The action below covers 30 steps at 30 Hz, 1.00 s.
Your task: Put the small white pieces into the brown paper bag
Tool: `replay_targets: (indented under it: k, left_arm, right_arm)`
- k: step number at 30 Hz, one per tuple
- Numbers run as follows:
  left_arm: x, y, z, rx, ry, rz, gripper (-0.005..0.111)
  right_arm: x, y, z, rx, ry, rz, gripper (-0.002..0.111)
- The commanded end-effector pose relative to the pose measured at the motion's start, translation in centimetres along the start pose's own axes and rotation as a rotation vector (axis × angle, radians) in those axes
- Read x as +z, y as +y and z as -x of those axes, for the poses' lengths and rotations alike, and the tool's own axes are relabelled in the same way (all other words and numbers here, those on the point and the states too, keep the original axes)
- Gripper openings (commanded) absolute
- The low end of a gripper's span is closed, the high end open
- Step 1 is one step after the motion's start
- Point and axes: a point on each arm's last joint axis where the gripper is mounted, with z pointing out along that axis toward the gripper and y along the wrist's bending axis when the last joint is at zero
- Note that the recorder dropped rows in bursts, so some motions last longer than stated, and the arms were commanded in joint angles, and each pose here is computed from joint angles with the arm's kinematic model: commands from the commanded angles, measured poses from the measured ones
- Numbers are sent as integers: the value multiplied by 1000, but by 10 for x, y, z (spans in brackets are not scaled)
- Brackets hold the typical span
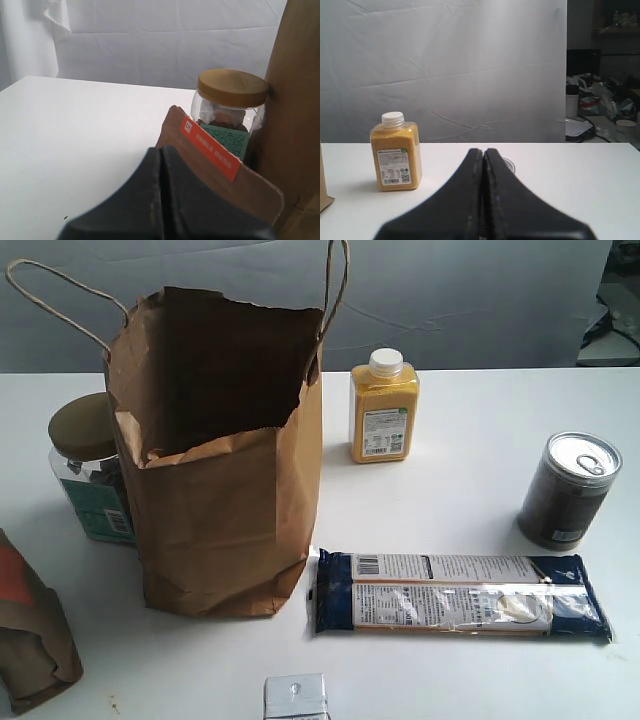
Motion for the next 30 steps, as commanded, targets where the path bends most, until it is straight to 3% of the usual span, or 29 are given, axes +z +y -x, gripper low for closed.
replay_targets:
  k: [1,30]
  left_arm:
    - [0,0,-1,-12,-3,-8,0]
    - [0,0,-1,-12,-3,-8,0]
  right_arm:
    - [0,0,-2,22,16,-1,0]
    - [0,0,-4,22,38,1,0]
